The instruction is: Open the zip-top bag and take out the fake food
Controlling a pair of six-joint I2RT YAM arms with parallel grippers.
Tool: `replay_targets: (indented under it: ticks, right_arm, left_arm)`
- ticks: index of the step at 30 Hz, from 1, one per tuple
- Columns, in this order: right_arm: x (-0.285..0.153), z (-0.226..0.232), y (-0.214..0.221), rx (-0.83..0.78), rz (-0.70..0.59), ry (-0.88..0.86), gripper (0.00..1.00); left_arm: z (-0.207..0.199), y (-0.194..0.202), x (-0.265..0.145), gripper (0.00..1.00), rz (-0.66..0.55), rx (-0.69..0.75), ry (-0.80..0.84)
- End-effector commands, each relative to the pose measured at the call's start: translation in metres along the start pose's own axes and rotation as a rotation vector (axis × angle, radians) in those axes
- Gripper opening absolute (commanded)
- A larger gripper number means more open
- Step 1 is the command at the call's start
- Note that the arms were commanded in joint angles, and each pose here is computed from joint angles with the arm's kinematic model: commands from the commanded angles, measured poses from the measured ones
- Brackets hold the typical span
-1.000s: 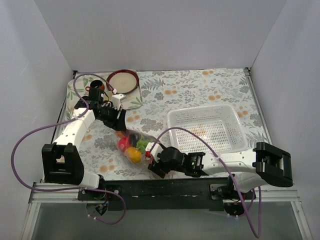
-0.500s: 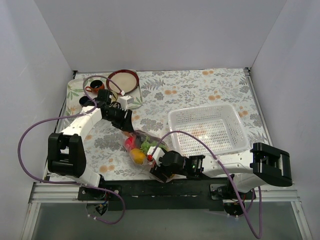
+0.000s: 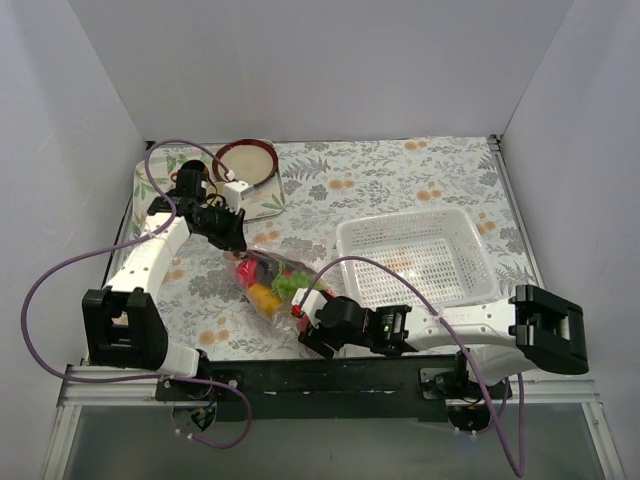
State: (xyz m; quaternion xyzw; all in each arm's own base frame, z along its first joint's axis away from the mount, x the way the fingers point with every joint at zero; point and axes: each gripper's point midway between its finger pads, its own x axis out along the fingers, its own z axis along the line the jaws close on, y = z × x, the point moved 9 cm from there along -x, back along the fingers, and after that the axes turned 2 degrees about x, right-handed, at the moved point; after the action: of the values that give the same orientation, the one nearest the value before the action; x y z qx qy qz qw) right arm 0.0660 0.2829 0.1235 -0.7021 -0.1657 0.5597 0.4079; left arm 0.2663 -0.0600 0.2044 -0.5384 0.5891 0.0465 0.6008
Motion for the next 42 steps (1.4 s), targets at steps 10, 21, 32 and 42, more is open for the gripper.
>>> replay_targets:
  ticks: [10, 21, 32, 42]
  right_arm:
    - [-0.074, -0.018, -0.038, 0.036, -0.203, 0.074, 0.01]
    - [-0.113, -0.138, -0.005, 0.390, -0.139, 0.810, 0.01]
    - [-0.088, -0.169, -0.014, 0.434, 0.105, 0.778, 0.99]
    - [-0.117, -0.151, -0.045, 0.365, -0.033, 0.693, 0.99]
  left_arm:
    - [0.012, -0.010, -0.051, 0.00, -0.093, 0.099, -0.160]
    - [-0.005, 0.003, -0.064, 0.00, -0.078, 0.079, -0.165]
    - [-0.013, 0.066, -0.057, 0.00, 0.067, 0.047, -0.303]
    - [0.002, 0.113, -0.042, 0.00, 0.259, 0.066, -0.438]
